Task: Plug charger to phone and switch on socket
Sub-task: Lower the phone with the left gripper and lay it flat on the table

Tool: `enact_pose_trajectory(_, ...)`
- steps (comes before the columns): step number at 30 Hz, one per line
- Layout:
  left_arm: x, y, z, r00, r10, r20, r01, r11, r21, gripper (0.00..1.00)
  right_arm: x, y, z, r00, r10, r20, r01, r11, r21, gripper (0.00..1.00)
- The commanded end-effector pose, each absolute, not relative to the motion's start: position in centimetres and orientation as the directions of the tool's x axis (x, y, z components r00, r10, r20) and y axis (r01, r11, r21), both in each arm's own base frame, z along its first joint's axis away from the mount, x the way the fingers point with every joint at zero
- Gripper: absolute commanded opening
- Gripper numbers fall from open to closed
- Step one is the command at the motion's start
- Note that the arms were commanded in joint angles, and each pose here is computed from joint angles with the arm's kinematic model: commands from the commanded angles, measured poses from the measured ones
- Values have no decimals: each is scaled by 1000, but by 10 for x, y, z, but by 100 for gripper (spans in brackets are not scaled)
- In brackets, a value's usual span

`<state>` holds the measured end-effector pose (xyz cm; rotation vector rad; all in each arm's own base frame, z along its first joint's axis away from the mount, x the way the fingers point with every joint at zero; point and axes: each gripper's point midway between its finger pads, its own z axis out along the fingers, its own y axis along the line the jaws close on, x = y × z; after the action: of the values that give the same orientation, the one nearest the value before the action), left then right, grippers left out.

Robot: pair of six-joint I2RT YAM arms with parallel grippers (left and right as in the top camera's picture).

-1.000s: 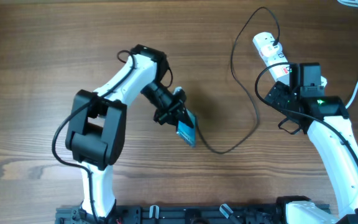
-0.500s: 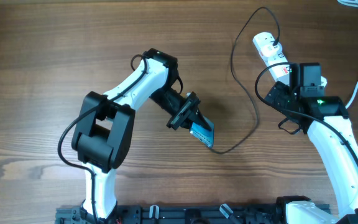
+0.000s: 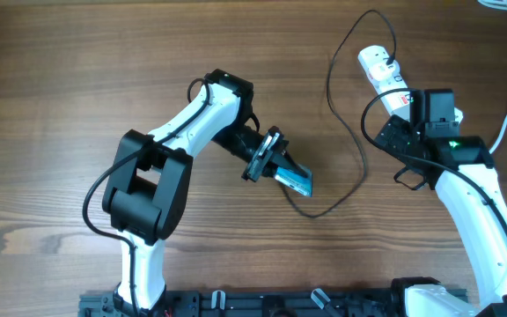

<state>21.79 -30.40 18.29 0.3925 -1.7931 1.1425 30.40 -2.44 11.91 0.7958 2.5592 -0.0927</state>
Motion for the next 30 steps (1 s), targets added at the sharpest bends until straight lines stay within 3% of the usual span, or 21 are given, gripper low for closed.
enact_pose_trajectory(1,223,-310,209,-520,247,818,-695,435,-573,4,307,-28,121,-732,507,-455,547,835,51,100)
enact_pose_trajectory(12,223,-310,209,-516,244,821,-698,436,-568,5,307,-28,121,-732,507,-455,547,836,51,100)
enact_pose_trajectory(15,223,-310,209,-516,244,821,-698,436,-568,17,307,-28,121,-732,507,-455,547,836,51,100)
enact_pose_trajectory(17,223,-310,209,-516,244,821,-698,436,-568,17,307,-28,121,-732,507,-455,547,836,51,100)
enact_pose_trajectory(19,223,-310,209,-516,244,821,-698,437,-568,4,307,-28,121,-732,507,-455,547,835,51,100)
enact_pose_trajectory(30,223,-310,208,-519,243,820,-694,440,-570,4,307,-28,121,-732,507,-455,547,836,51,100)
